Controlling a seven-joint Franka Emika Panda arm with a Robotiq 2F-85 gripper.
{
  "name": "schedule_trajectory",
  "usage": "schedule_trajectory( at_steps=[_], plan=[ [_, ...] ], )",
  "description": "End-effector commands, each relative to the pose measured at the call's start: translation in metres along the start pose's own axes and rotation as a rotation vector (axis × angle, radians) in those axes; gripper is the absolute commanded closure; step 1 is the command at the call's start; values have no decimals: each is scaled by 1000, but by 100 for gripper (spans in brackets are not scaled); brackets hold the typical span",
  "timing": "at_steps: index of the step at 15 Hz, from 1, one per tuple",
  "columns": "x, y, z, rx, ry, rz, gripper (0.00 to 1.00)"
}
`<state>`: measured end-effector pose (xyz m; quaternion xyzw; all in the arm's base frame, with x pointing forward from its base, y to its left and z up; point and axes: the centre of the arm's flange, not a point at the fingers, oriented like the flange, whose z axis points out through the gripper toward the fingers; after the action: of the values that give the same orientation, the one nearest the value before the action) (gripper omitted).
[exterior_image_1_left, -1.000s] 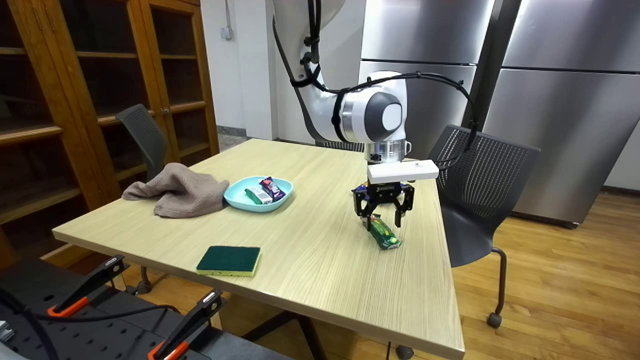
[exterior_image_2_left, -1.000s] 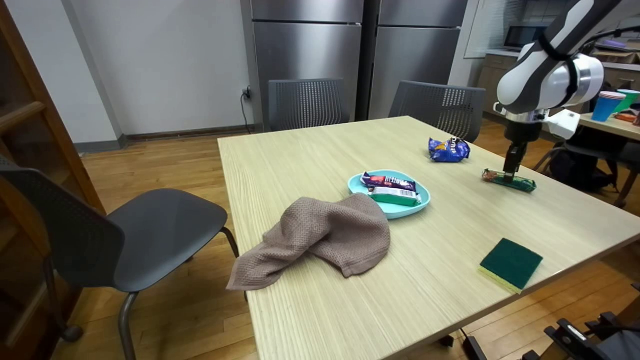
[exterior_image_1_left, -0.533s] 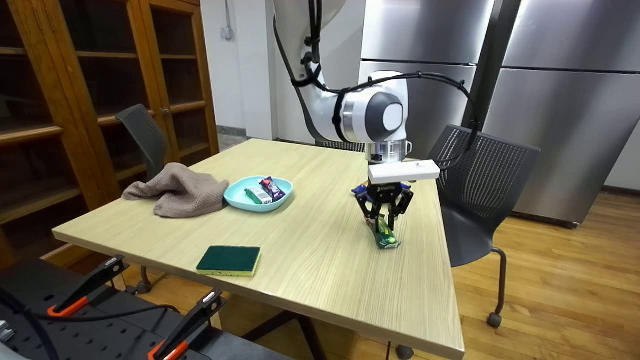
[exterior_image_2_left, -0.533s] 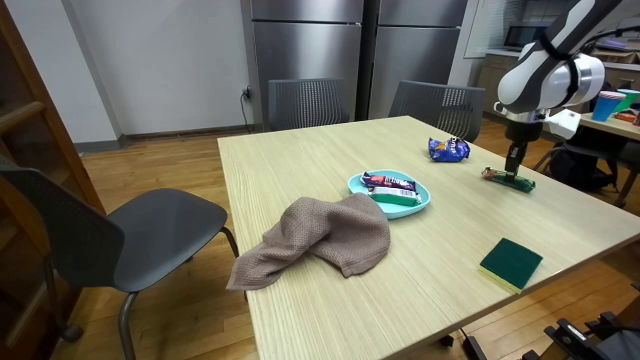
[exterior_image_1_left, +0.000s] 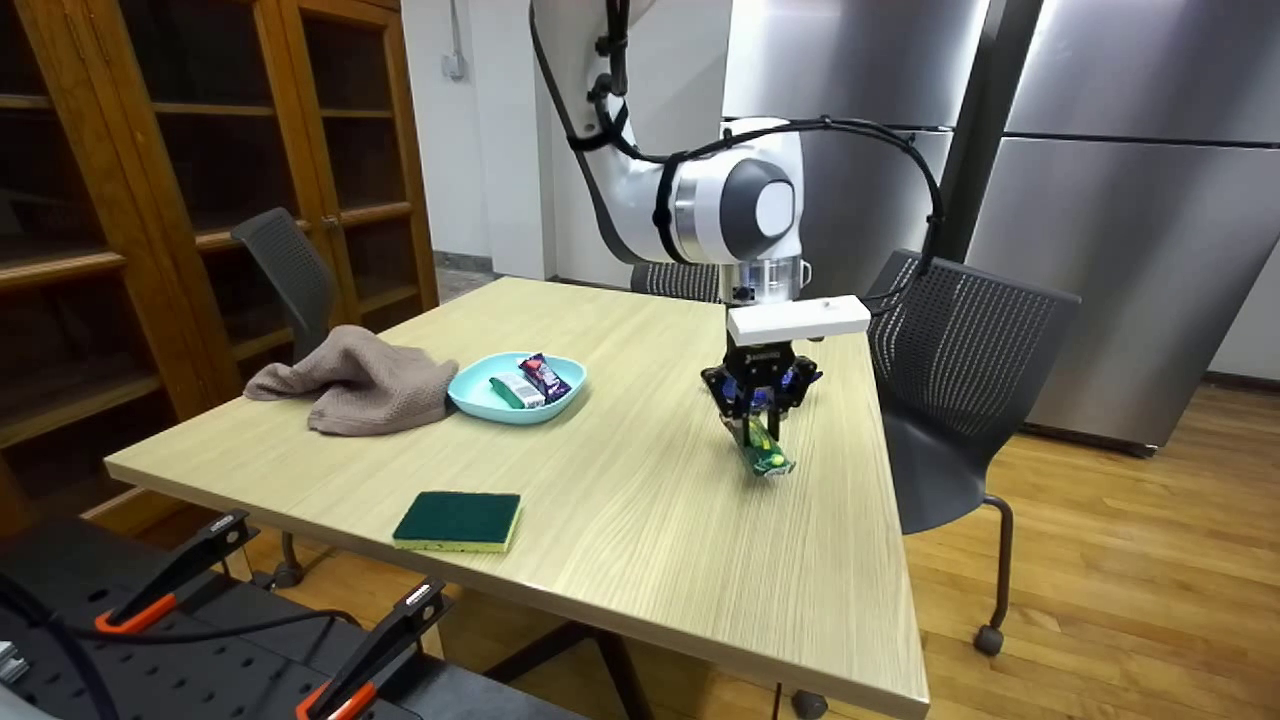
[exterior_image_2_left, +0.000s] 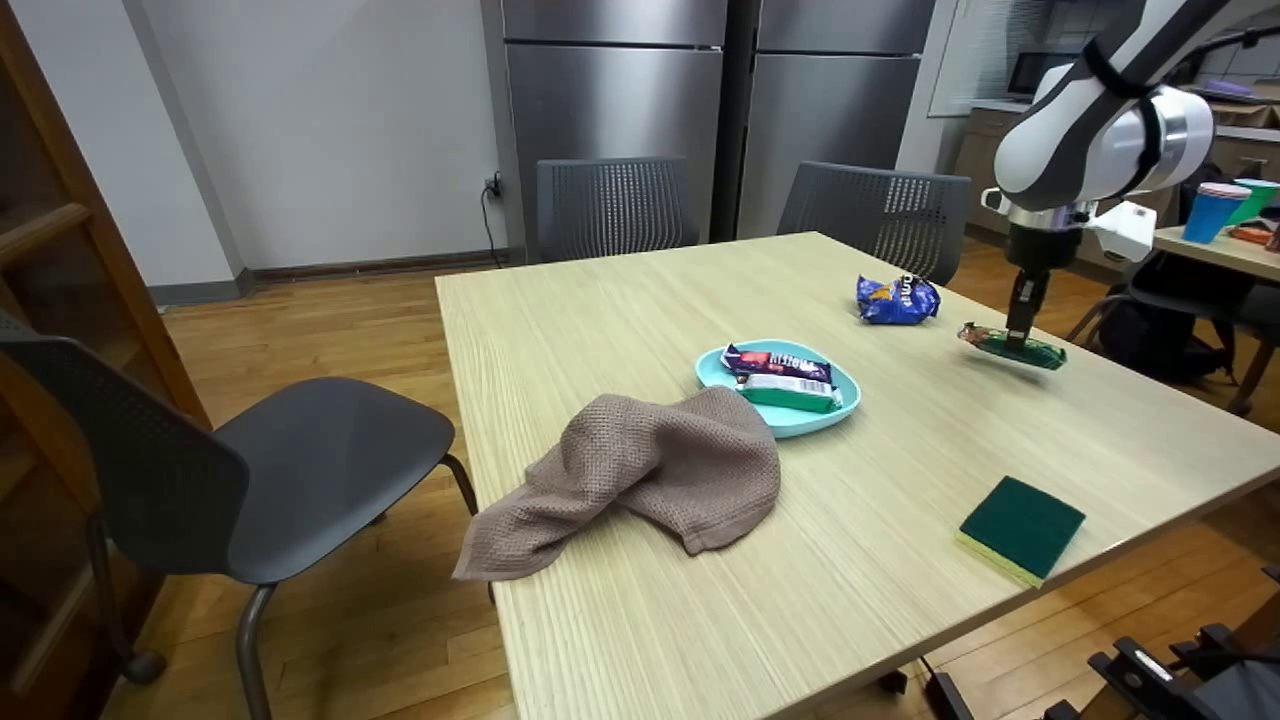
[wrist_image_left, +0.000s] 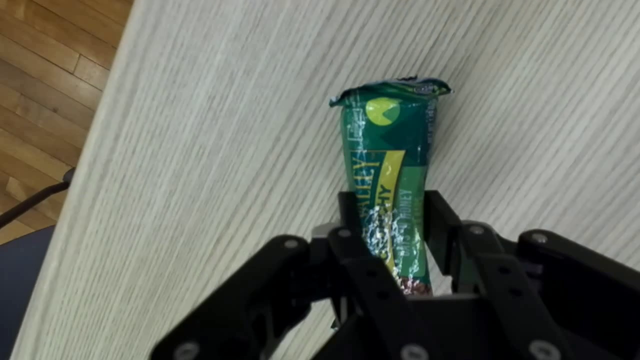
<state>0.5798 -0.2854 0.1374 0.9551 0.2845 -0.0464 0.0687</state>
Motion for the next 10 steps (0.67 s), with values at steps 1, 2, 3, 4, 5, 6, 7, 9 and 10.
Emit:
schedule_trajectory(
  at_steps=[1,2,3,4,5,6,7,9,10],
  plan=[
    [-3,-37,-54,-53,4,-72,89],
    [1,-44,-63,-69,4,-98,89],
    [7,-53,-72,-76,7,-121,89],
    [12,-60,-78,-77,12,-143,89],
    [20,-70,-85,-81,15,-167,89],
    [26,-80,-91,-87,16,-192,89],
    [34,-91,-97,-93,18,-221,89],
    [50,-114,-105,-107,18,-287,89],
    [60,-127,-108,-111,15,-322,89]
  ],
)
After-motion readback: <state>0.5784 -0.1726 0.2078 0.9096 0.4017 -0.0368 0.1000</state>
